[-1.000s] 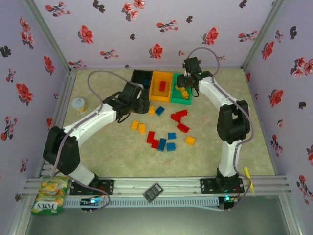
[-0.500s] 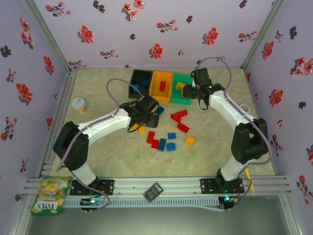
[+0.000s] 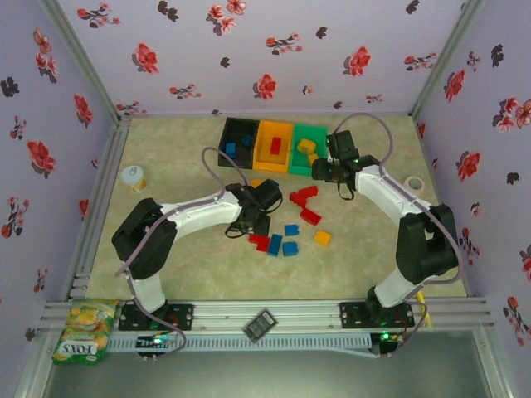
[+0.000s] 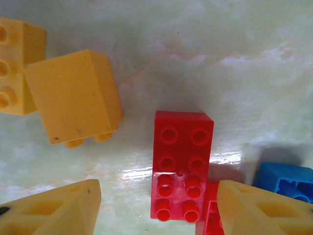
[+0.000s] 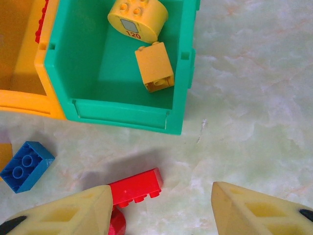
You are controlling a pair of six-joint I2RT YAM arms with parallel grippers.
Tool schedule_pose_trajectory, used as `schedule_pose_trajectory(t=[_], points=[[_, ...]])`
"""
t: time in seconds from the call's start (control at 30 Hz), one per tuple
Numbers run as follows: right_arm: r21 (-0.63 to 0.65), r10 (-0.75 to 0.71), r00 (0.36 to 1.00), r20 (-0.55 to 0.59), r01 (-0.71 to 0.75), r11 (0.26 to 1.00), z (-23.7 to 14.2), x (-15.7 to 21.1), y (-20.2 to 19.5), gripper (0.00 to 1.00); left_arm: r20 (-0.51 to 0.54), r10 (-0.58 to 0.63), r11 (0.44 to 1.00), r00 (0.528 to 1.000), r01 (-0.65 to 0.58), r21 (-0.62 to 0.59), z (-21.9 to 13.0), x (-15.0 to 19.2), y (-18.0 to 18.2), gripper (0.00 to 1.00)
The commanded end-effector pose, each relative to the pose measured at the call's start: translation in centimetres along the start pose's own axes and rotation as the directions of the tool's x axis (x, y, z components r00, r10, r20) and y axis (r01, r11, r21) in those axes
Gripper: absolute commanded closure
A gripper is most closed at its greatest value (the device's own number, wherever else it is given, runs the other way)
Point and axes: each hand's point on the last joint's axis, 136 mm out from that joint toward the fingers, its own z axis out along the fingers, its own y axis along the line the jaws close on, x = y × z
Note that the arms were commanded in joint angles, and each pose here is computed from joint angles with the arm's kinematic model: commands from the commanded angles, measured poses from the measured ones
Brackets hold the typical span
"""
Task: Sort the legos into containers by color
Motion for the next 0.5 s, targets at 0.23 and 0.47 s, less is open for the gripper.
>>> schedule_pose_trajectory(t=[0.23,0.47], points=[[0.009,0.004,1.000,-0.007,-0.004,1.000,0.6,0.8,0.0,0.44,-0.037,-0.031,0.999,0.999,0.032,0.029,1.5,0.0,-1.7,0.37],[0.013,0.002,1.000,-0.010,-0.002,1.000,0.6,1.1,-0.1,0.44,-0.043,-0.029,0.999,0.999,0.029,0.013,2.4,-0.2,-1.9,0.41]])
